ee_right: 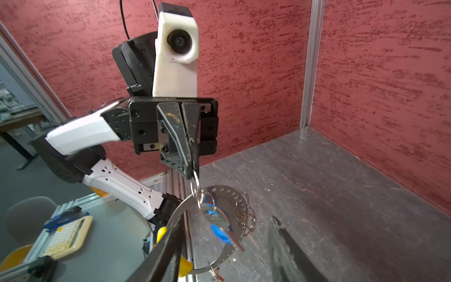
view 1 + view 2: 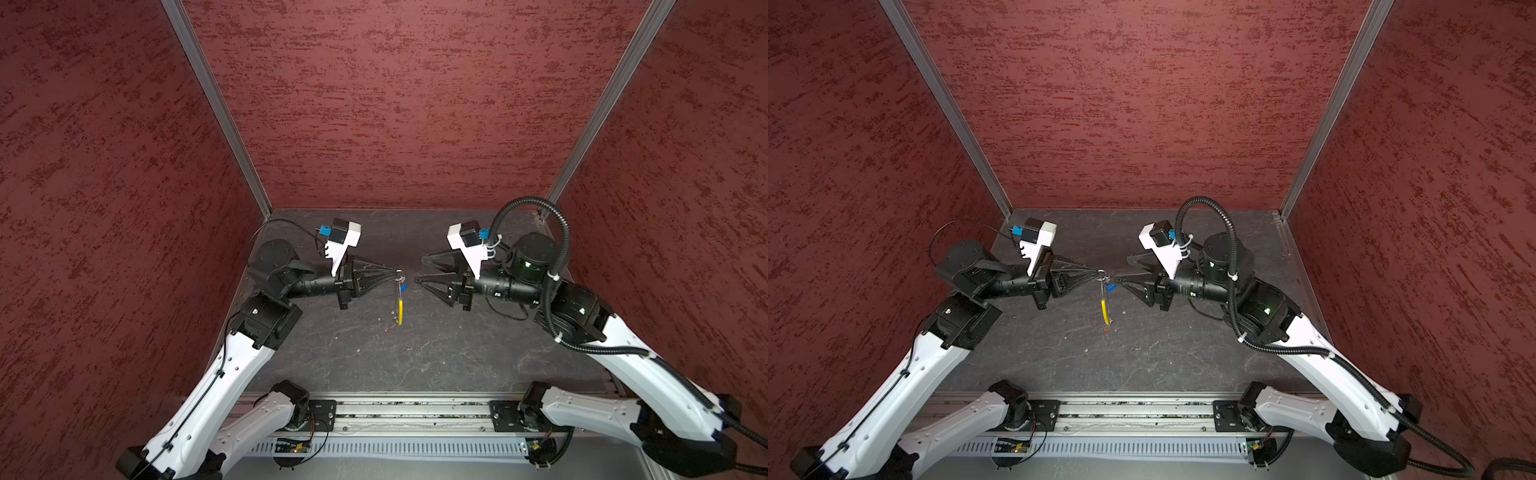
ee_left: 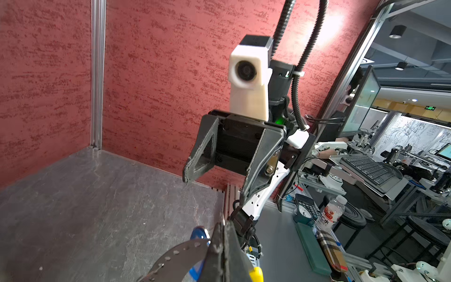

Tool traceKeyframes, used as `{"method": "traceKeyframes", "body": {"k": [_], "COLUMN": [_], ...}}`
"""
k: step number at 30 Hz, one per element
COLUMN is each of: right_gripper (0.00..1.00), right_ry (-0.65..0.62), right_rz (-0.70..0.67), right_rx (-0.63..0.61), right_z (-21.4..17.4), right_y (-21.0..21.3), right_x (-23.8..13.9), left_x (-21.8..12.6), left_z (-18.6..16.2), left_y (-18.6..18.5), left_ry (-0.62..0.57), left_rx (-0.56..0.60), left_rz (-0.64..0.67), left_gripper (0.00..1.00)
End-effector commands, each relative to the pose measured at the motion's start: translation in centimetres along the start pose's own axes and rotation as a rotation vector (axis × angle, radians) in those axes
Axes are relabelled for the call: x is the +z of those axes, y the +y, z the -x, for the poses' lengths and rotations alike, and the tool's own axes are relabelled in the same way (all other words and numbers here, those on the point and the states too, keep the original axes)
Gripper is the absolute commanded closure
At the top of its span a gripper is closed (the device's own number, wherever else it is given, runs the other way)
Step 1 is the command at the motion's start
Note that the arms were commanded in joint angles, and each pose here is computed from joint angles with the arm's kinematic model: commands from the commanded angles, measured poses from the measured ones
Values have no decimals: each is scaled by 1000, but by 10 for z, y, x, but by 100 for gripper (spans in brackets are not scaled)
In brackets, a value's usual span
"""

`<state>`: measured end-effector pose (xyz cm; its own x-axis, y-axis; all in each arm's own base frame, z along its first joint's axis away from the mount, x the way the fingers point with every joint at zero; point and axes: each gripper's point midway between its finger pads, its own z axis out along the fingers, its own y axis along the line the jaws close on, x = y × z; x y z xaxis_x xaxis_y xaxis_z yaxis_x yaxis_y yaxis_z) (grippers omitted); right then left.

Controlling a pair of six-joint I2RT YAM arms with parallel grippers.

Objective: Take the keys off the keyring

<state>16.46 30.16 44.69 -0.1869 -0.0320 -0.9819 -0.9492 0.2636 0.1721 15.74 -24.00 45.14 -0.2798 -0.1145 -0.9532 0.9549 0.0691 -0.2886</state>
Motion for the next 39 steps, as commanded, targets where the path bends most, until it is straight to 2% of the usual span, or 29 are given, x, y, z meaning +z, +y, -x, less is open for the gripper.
{"method": "traceKeyframes", "body": {"k": [1, 4, 7, 18, 21, 26, 29, 39], "right_gripper": [40, 39, 39, 39, 45, 64, 71, 85], "right_ry": [-97, -65, -31, -59, -59, -44, -46, -32], "right_rz": [114, 173, 173, 161, 198, 241, 253, 247], "right_rx": [-33, -24, -23, -55, -63, -64, -68, -53], "right_z": [20, 14, 8, 15, 16, 15, 16, 11], "right_y": [19, 25, 21, 18, 24, 30, 33, 32], "right_x": [0, 8, 15, 19, 18, 19, 17, 17], "left_x": [-3, -2, -1, 2, 2, 2, 2, 1], "left_z": [23, 27, 29, 20, 20, 20, 19, 23], "left_y": [-10, -11, -15, -26, -27, -25, -25, -20], "left_ry": [-87, -103, -110, -62, -60, -62, -61, -86], "left_rx": [79, 78, 80, 69, 68, 66, 63, 65], "left_rz": [-14, -32, -58, -130, -132, -126, -125, -78], "left_gripper": [100, 100, 100, 100, 100, 100, 100, 100]}}
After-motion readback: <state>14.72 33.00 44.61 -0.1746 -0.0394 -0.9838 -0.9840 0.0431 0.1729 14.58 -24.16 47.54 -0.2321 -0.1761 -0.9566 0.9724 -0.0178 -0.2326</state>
